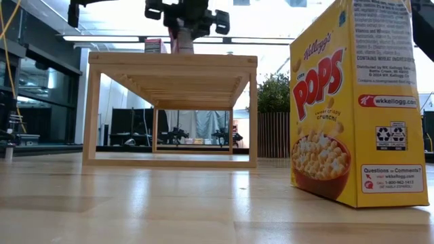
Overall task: Stack cereal on shelf
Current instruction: Put the red cereal box aligned with the other red cereal box on the shelf
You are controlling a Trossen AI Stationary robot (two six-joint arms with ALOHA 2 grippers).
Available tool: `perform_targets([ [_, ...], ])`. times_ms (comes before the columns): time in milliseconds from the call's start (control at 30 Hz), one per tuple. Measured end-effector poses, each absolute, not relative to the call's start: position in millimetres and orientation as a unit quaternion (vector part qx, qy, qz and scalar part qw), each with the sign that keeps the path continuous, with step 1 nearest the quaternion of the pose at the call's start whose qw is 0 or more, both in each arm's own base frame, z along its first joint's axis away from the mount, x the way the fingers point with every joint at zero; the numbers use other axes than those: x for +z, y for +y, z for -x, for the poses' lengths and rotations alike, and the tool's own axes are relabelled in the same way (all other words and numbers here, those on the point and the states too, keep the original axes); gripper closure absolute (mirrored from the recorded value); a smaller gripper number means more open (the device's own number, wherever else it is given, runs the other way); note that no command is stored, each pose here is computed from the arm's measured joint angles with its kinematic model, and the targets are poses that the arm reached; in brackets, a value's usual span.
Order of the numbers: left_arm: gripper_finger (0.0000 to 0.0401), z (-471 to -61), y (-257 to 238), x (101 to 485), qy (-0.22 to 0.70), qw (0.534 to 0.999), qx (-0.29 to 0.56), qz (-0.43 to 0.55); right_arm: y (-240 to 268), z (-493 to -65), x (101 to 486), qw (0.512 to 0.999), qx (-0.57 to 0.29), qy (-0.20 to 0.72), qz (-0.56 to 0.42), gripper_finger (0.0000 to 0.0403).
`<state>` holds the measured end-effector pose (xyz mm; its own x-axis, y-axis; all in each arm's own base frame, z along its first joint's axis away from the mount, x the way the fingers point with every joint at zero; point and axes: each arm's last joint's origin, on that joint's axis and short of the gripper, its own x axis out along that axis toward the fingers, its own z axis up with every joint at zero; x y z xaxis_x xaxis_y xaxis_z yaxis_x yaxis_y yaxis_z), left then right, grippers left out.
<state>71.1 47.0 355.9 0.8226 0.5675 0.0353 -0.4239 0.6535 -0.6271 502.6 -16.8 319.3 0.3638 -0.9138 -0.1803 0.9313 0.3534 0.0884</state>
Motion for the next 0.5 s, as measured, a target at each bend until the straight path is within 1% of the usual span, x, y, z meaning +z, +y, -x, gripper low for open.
perform_targets([
  [133,0.0401,-71,47,356,-0.114,0.903,0.272,0.314,-18,-506,311,0.817,-0.566,0.041,-0.106,0.0242],
  [400,0.0401,-71,46,356,-0.111,0.905,0.264,0.314,-23,-505,309,0.811,-0.572,0.039,-0.114,0.0242],
  [500,0.0401,-72,46,356,-0.11,0.906,0.262,0.315,-28,-506,308,0.818,-0.56,0.048,-0.122,0.0242],
])
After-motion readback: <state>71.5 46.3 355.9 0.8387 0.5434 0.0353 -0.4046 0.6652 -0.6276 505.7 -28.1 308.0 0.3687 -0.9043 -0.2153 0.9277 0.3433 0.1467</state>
